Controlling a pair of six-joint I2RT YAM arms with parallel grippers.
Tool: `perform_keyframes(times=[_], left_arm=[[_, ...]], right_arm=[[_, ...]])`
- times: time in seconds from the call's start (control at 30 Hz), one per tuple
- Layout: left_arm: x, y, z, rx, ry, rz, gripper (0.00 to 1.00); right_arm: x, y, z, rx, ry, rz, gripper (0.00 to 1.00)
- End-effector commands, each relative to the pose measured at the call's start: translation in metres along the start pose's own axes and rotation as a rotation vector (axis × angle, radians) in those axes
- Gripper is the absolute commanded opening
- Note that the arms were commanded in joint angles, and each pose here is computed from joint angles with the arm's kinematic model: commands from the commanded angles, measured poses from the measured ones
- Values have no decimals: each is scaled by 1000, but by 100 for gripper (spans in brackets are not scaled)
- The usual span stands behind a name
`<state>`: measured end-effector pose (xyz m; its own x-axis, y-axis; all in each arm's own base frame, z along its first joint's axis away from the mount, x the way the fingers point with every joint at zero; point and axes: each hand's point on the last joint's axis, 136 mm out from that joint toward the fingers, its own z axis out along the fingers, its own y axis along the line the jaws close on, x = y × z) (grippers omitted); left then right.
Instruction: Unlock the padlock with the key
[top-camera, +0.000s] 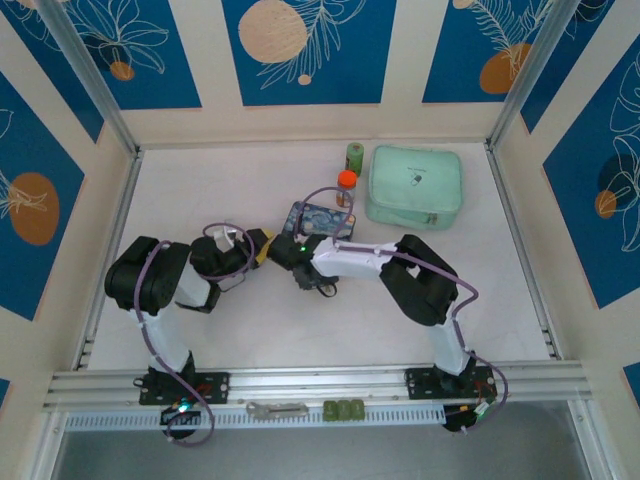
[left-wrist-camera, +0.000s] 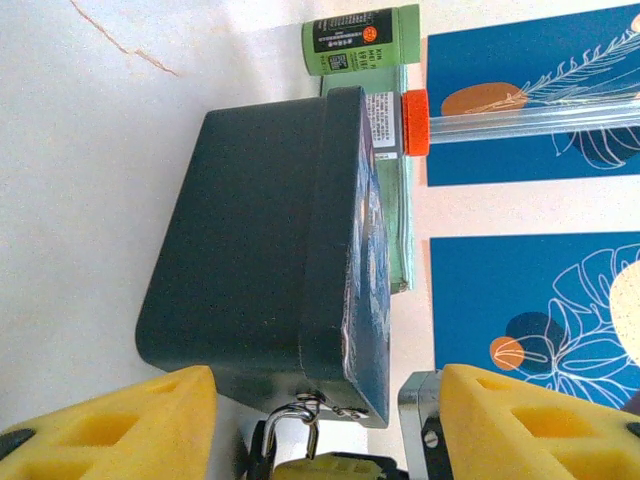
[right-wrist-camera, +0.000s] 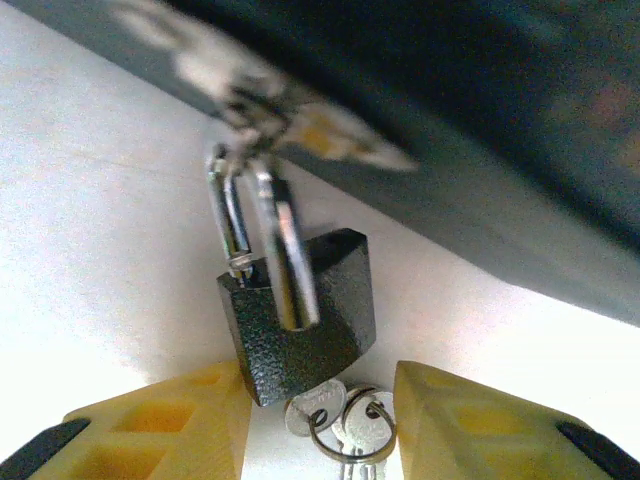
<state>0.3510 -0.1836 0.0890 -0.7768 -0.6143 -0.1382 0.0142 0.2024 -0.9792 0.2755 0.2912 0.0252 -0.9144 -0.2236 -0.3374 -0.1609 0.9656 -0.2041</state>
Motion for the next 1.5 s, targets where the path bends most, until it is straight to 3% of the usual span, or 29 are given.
perform_keyframes(times=[0.0,0.33,0.63,0.77,1.03,1.3,1.47], left_arm=[[-8,-17,0,52,-11,29,60],[-7,-17,0,52,-6,27,60],[-7,-17,0,52,-5,30,60],[-8,-21,2,62,-1,38,60],[-18,-36,7,98,-18,60,59],[-15,-31,3,84,-17,48,59],[-14,-35,5,94,-13,52,59]], right_arm=[[-10,-9,-12,17,-45,2,42],[-20,8,0,29,-74,-29,40],[-21,0,4,9,-73,-22,22],[-20,-14,5,95,-86,-46,34],[-26,-19,18,143,-116,-108,35],[-31,-23,32,151,-142,-152,26],[-41,-23,28,69,-186,-139,13]])
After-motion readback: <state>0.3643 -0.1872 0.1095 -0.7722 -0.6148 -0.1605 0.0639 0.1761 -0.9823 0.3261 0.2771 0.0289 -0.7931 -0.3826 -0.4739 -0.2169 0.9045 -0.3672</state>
